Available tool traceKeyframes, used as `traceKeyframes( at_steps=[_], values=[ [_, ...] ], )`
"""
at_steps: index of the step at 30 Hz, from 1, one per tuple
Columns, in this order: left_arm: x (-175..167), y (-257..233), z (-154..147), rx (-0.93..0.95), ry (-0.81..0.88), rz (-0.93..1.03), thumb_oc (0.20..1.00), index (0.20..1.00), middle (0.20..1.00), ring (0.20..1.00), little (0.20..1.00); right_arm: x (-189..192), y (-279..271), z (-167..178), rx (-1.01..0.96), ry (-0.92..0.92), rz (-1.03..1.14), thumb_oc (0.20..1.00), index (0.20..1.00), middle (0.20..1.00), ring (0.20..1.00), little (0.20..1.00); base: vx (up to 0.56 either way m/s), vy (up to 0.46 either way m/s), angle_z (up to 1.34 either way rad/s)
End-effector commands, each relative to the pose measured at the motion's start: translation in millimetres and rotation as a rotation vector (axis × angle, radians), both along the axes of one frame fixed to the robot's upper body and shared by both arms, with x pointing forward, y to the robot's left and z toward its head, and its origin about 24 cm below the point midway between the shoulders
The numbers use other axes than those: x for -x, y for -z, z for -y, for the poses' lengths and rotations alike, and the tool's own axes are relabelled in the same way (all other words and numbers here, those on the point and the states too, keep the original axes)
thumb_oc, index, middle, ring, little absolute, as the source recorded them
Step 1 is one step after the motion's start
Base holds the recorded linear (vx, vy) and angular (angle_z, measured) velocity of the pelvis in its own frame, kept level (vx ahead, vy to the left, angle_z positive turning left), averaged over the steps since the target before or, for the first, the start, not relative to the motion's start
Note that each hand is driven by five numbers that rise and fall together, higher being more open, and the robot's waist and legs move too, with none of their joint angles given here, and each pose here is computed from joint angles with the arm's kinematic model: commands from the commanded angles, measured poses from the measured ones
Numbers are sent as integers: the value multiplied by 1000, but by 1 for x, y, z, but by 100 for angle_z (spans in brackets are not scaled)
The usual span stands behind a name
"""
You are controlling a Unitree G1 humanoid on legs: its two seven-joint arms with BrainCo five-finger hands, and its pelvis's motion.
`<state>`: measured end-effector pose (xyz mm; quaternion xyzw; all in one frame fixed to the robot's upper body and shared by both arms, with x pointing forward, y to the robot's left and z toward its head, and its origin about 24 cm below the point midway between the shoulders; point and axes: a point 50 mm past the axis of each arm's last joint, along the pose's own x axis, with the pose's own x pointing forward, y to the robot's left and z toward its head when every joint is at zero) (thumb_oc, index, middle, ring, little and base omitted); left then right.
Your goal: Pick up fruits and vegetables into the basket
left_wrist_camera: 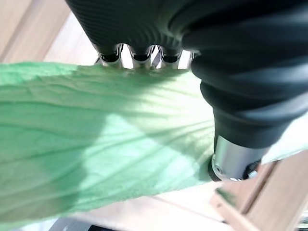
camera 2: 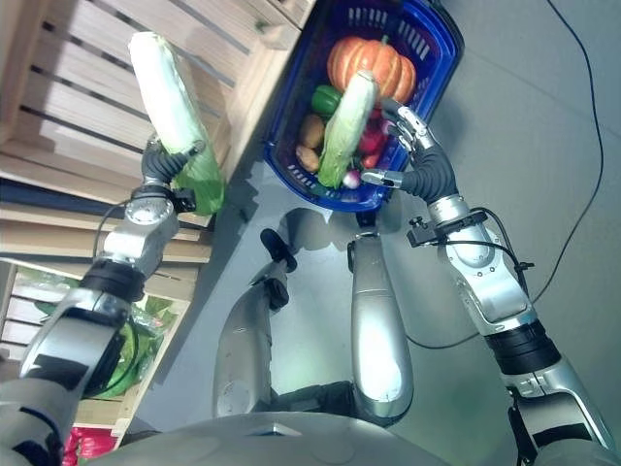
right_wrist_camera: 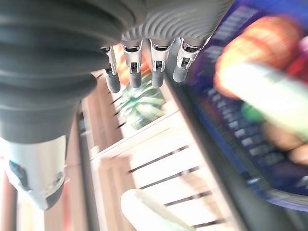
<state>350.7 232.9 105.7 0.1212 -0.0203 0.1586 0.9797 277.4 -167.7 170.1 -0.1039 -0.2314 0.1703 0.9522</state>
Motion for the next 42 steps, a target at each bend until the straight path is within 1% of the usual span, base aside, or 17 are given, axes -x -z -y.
traceKeyframes(
  at_steps=[1, 6, 10, 13, 15, 19, 21, 22, 25, 30, 37, 42],
  values=[
    [6, -37, -10, -164, -32, 206, 200, 200, 200, 200, 200, 7, -29, -20, -150, -129, 95, 1000, 1000, 1000, 1000, 1000, -13, -124, 23],
    [9, -66, 6, -333, 34, 331, 200, 200, 200, 200, 200, -2, -43, -41, -267, -160, 73, 1000, 1000, 1000, 1000, 1000, -12, -103, 22],
    [10, -79, 22, -469, 89, 393, 200, 200, 200, 200, 200, -8, -52, -53, -347, -166, 72, 1000, 1000, 1000, 1000, 1000, -1, -86, 21],
    [13, -85, 34, -568, 135, 429, 200, 200, 200, 200, 200, -11, -57, -61, -384, -181, 63, 1000, 1000, 1000, 1000, 1000, 22, -75, 19],
    [16, -84, 43, -629, 186, 434, 200, 200, 200, 200, 200, -17, -54, -67, -409, -160, 21, 1000, 1000, 1000, 1000, 1000, 67, -75, 14],
    [19, -81, 54, -710, 225, 454, 200, 200, 200, 200, 200, -22, -50, -70, -467, -127, -31, 1000, 1000, 1000, 1000, 1000, 61, -41, 13],
    [21, -81, 59, -733, 242, 465, 200, 200, 200, 200, 200, -24, -48, -70, -505, -107, -53, 1000, 1000, 1000, 1000, 1000, 59, -33, 9],
    [23, -79, 66, -764, 261, 480, 200, 200, 200, 200, 200, -28, -43, -69, -552, -74, -92, 1000, 1000, 1000, 1000, 1000, 67, -37, 5],
    [26, -80, 77, -784, 282, 506, 200, 200, 200, 200, 200, -33, -36, -70, -655, -57, -158, 1000, 1000, 1000, 1000, 1000, 55, -46, 9],
    [27, -78, 91, -836, 307, 522, 200, 200, 200, 200, 200, -39, -26, -76, -778, -89, -249, 1000, 1000, 1000, 1000, 1000, 43, -45, 5],
    [29, -70, 107, -937, 343, 496, 200, 200, 200, 200, 200, -42, -14, -90, -805, -132, -356, 1000, 1000, 1000, 1000, 1000, 50, -25, 3],
    [30, -67, 123, -986, 411, 490, 200, 200, 200, 200, 200, -42, -7, -103, -843, -223, -444, 1000, 1000, 1000, 1000, 1000, 0, 0, 0]
  ],
)
